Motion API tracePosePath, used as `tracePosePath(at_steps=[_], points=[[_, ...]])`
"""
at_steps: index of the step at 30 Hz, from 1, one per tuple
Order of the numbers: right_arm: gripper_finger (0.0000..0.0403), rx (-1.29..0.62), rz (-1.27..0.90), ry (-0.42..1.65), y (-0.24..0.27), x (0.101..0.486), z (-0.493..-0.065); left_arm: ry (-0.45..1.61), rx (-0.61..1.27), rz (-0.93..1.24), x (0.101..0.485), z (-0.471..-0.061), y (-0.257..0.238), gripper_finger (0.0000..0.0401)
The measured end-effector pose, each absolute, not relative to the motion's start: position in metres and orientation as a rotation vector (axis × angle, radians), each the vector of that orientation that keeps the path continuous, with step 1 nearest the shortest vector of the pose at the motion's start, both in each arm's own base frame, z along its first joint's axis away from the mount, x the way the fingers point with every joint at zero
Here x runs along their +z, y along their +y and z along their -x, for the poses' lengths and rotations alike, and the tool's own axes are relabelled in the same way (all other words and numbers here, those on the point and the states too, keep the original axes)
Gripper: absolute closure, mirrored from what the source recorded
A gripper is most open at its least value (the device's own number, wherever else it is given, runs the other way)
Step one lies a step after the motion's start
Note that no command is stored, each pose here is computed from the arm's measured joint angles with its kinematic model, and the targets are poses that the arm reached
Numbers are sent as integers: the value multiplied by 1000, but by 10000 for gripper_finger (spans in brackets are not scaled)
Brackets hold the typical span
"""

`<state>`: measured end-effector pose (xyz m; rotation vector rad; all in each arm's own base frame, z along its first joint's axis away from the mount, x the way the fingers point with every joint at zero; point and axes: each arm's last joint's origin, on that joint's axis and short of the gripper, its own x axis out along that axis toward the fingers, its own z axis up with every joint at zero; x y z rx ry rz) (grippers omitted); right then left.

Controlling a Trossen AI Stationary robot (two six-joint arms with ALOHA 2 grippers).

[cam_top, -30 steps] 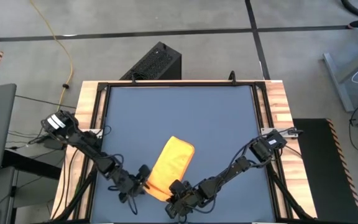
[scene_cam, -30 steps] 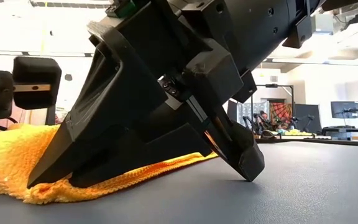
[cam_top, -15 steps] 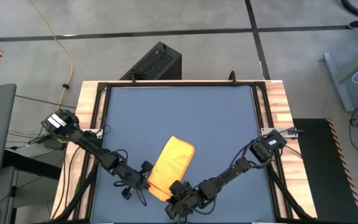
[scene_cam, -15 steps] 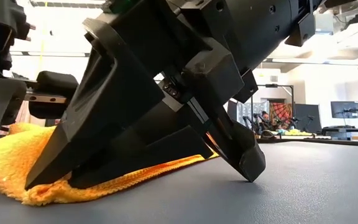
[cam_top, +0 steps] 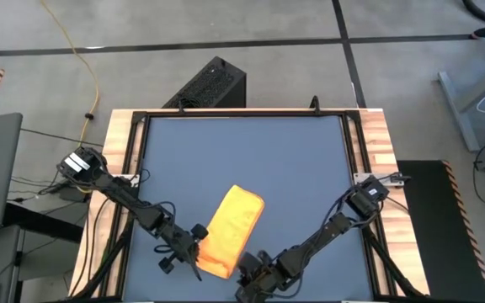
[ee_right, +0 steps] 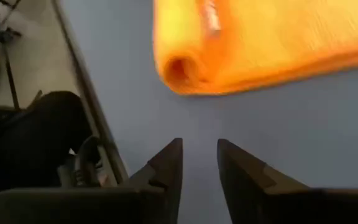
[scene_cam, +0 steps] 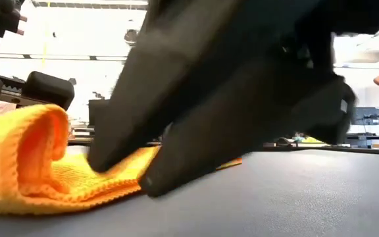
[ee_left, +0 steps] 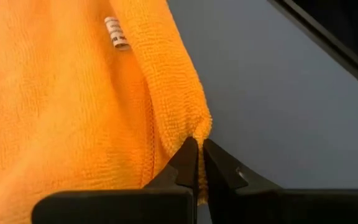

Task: Roll towel
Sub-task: Roll the orange microfiber towel

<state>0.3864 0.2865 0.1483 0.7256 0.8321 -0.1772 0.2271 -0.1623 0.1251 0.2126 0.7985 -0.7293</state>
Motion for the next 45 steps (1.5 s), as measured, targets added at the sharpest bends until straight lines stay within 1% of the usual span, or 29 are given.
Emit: tracePosePath(at_steps=[4,8,10,14,19,34,36,39,45], points=[[255,-131,-599,814,286,153,-387,787,-723,-200,128,-230,-163,401],[255,-243,-505,804,272,149,-388,770,-717,-191,132,-234,-164,401],[260,-250,-505,805,265,149,-393,775,-704,-172,133,-235,-162,401],[269,-152,-473,741,263,155,-405,803,-681,-150,131,-236,-159,401],[268,-56,-379,703,274,160,-403,825,-663,-132,131,-238,-153,401],[264,-11,-310,650,271,165,-409,845,-700,-75,131,-241,-147,401],[264,-38,-333,661,270,164,-408,847,-713,-69,131,-241,-148,401],[264,-153,-365,705,260,158,-407,849,-725,-63,131,-241,-148,401],[265,-265,-329,734,240,152,-411,858,-727,-38,131,-241,-148,401]])
